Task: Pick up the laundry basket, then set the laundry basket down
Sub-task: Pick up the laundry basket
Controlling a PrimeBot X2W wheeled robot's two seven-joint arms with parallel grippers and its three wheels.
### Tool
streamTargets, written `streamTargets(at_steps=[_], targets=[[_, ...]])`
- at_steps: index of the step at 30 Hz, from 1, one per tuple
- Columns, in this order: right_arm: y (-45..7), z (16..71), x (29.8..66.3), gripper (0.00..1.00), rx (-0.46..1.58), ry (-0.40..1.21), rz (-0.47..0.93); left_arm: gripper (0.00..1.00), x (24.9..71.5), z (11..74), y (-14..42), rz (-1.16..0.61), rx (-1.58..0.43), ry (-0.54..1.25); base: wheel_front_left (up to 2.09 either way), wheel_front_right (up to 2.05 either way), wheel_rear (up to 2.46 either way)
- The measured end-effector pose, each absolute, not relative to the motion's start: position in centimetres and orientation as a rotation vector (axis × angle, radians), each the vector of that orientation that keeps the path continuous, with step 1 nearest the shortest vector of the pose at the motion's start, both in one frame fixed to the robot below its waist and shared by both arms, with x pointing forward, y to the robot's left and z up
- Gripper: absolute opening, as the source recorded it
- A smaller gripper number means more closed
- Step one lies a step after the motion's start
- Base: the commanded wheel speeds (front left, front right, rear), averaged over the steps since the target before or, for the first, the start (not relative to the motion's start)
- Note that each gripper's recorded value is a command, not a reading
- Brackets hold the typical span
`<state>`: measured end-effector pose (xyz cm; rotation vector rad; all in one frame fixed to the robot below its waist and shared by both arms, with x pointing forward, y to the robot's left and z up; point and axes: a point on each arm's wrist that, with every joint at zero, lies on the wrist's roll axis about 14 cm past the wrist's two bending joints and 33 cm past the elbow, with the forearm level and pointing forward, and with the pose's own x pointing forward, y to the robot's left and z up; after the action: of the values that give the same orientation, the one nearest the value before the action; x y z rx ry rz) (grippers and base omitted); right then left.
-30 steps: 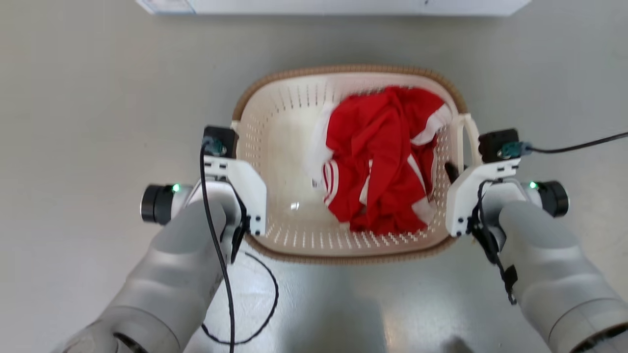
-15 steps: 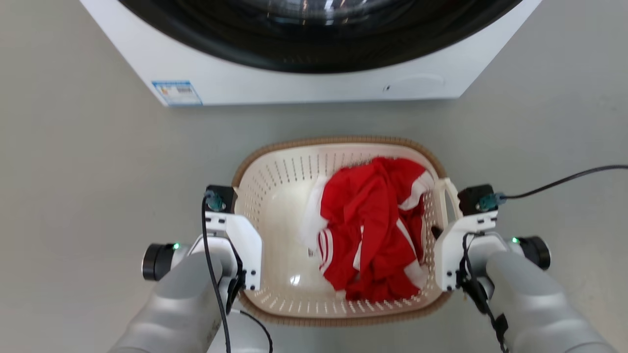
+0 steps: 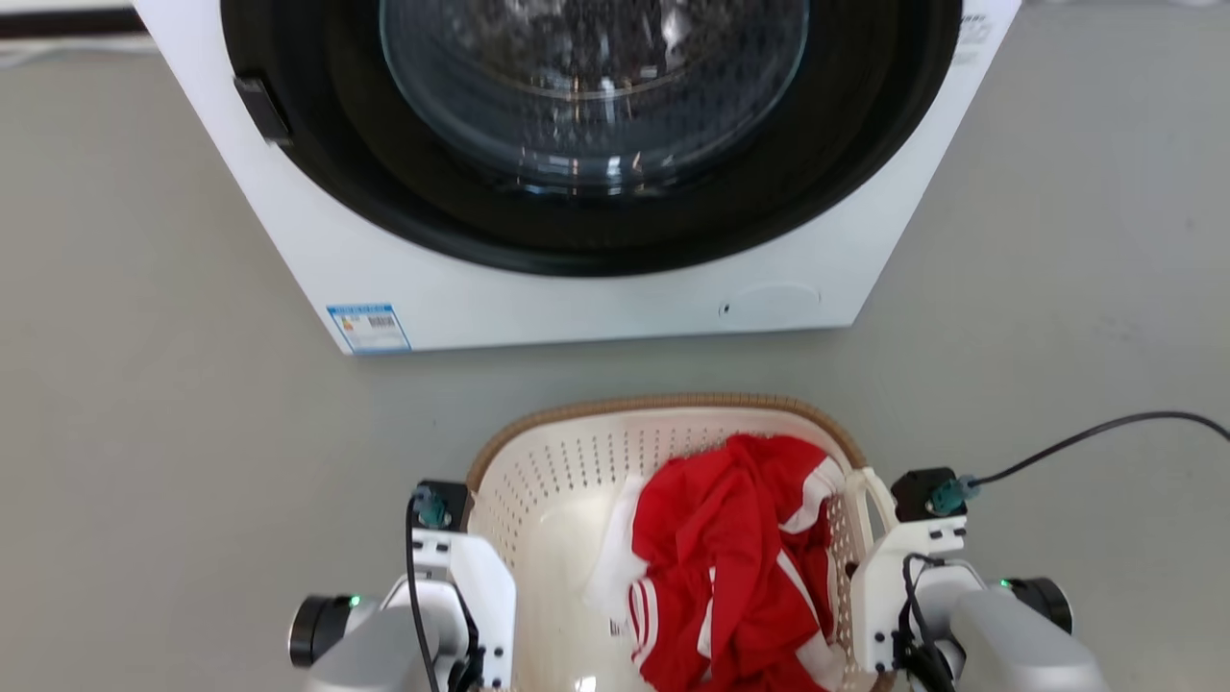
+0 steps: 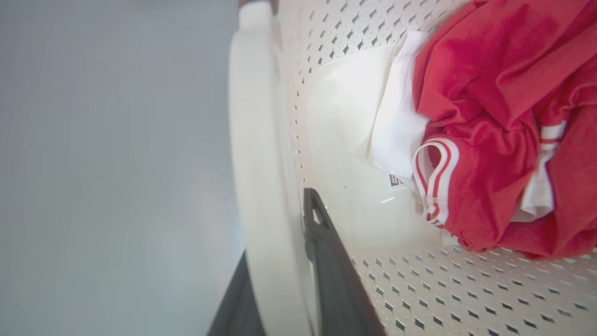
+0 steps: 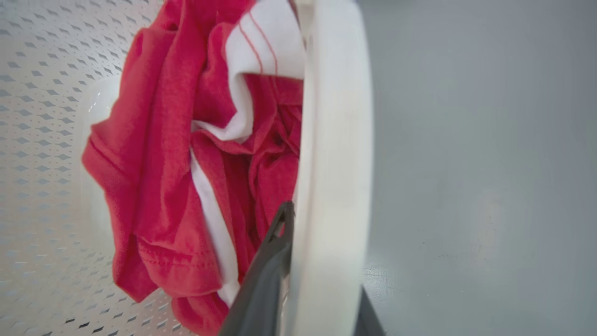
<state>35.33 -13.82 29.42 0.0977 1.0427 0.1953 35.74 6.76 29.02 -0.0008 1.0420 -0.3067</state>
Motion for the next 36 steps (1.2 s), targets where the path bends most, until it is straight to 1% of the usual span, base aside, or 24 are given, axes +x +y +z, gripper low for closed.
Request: streamTargets(at_steps=[8, 16, 36], targets=[[-13.6, 30.6, 33.7, 0.0, 0.107, 1.027, 0.203, 0.0, 34.3, 30.0, 6.5, -0.318, 0.014, 1.023, 0.0, 0.0, 0.0], [-13.6, 30.6, 31.7, 0.0, 0.105, 1.053, 0.212, 0.0, 33.3, 30.3, 6.3, -0.336, 0.029, 1.031, 0.0, 0.0, 0.0], [-13.3, 30.2, 30.7, 0.0, 0.138, 1.112, 0.211, 0.0, 32.0, 29.5, 6.4, -0.357, 0.035, 1.105, 0.0, 0.0, 0.0]])
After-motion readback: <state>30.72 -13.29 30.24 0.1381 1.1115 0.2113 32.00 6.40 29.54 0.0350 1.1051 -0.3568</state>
